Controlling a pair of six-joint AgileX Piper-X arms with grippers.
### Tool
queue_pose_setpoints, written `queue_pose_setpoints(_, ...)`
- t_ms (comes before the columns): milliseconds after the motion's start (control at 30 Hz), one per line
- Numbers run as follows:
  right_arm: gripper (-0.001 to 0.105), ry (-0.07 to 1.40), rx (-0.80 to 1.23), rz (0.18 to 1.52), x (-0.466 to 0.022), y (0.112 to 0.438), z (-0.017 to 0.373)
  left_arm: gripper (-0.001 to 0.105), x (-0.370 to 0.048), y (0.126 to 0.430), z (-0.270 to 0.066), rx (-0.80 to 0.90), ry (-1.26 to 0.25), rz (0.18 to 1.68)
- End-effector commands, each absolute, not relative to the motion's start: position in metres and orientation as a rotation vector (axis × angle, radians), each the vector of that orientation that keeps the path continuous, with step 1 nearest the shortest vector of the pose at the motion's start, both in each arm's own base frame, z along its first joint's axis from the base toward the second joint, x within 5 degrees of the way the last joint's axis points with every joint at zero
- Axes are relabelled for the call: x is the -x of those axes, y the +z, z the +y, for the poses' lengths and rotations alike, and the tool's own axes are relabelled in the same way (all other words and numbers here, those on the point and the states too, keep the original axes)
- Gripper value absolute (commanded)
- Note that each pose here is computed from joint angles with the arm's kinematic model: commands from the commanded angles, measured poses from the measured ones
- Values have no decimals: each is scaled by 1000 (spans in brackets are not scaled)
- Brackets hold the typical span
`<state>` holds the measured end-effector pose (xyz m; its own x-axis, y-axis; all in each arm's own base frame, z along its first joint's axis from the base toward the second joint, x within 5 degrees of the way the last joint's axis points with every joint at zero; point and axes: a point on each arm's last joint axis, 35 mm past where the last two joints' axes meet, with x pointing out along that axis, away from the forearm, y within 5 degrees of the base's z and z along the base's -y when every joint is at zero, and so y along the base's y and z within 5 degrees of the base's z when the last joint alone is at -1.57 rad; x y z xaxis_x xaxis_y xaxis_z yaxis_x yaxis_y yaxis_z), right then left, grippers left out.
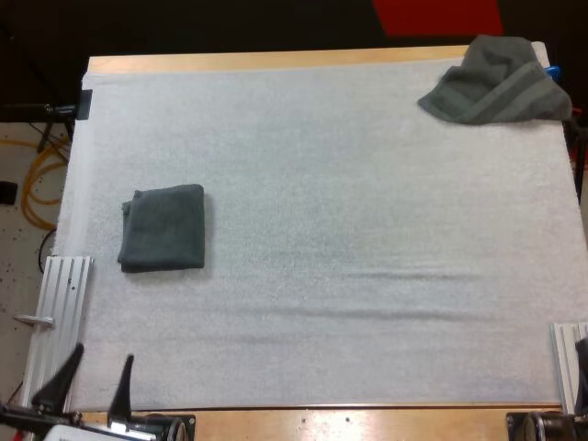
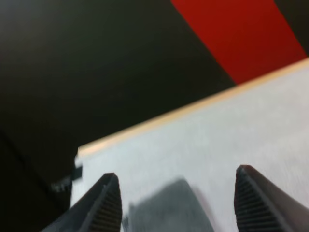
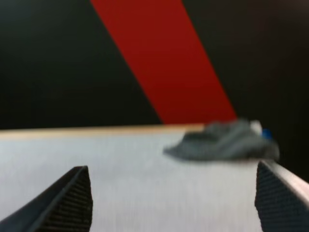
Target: Pick towel from pile fold and stack
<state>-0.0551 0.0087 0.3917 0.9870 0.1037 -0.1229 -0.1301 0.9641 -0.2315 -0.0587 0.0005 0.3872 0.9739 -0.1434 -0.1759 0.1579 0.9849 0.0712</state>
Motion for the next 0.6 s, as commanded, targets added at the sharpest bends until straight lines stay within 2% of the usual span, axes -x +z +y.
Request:
queue_pose_setpoints(0,69,124,236,170,51,386,9,51,57,380,1,-80,-150,247)
queue_pose_setpoints(67,69,136,225,257,55,377,9,51,61,369,1,-39,-147,365)
queue_pose_setpoints(200,69,152,223,301,53,371,8,51,71,356,2,6,-123,511)
queue_pose_setpoints(400,69,154,232,285,48,370,8,51,69,361,0,7,-85,463)
queue_pose_setpoints(567,69,158,234,270,29,361,7,51,50,358,0,6,-85,406)
